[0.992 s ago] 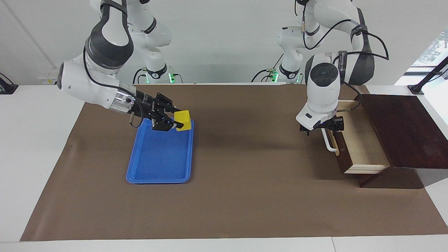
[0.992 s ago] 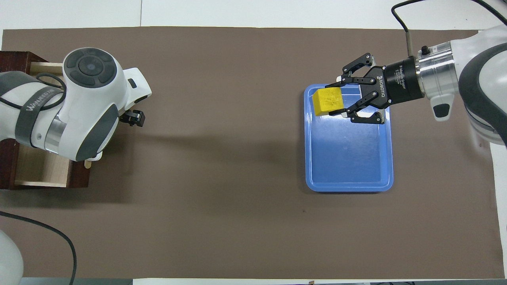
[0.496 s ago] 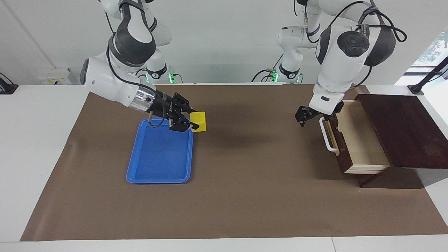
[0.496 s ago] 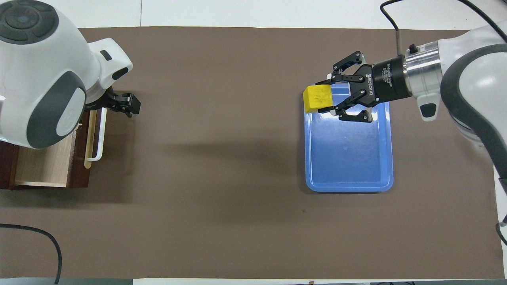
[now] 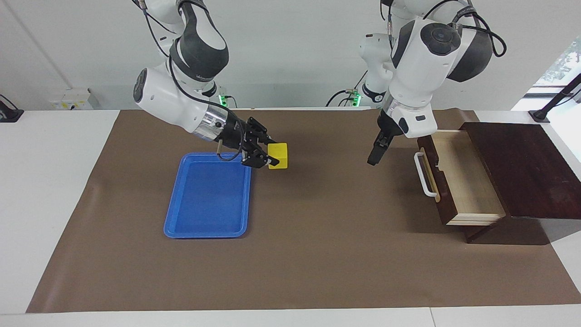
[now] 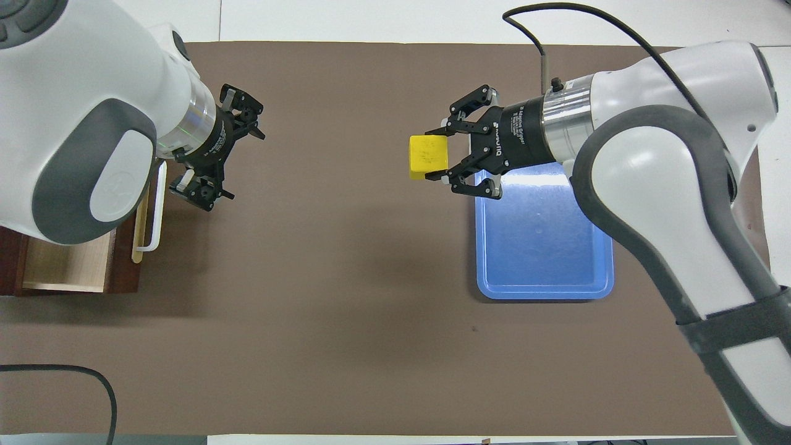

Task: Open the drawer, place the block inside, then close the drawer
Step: 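Carry the block toward the left gripper while the left gripper approaches, then grasp the yellow block with the left gripper from the right gripper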

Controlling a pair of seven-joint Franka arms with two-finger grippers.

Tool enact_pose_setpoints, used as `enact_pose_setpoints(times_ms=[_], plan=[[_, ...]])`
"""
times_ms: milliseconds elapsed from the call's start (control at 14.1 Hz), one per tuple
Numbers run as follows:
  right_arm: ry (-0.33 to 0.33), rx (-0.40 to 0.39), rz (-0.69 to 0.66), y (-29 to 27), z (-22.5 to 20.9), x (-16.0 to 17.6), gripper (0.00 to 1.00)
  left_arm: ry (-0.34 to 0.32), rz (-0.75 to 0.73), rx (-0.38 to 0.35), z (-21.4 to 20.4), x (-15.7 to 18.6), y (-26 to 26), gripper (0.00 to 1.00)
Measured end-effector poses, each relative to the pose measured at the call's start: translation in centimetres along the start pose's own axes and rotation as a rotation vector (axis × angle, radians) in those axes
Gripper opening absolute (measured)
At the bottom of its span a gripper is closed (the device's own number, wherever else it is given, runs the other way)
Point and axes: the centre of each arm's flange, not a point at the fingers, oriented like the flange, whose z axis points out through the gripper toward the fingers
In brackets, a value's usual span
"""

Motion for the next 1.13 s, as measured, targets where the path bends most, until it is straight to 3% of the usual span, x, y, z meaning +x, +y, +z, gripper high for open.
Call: enact_pose_setpoints(times_ms=[213, 425, 780, 1134], plan=[[0.000, 0.019, 0.017, 0.5, 1.6, -1.7, 0.55, -0.007, -0.212, -0.008, 0.2, -2.4, 1.0, 1.00], [0.001, 0.025, 0.014, 1.2, 3.5, -3.2, 0.55, -0.020, -0.321, -0.020, 0.7, -4.6, 2.8, 1.00], [-0.001, 0.010, -0.009, 2.4, 5.3, -4.9, 0.55, -0.015, -0.359, -0.009, 2.5, -8.6, 4.0, 1.00], [-0.001, 0.009, -0.010, 2.4, 5.4, -5.0, 0.55, -0.006, -0.366, -0.012, 2.5, -10.1, 4.0, 1.00]])
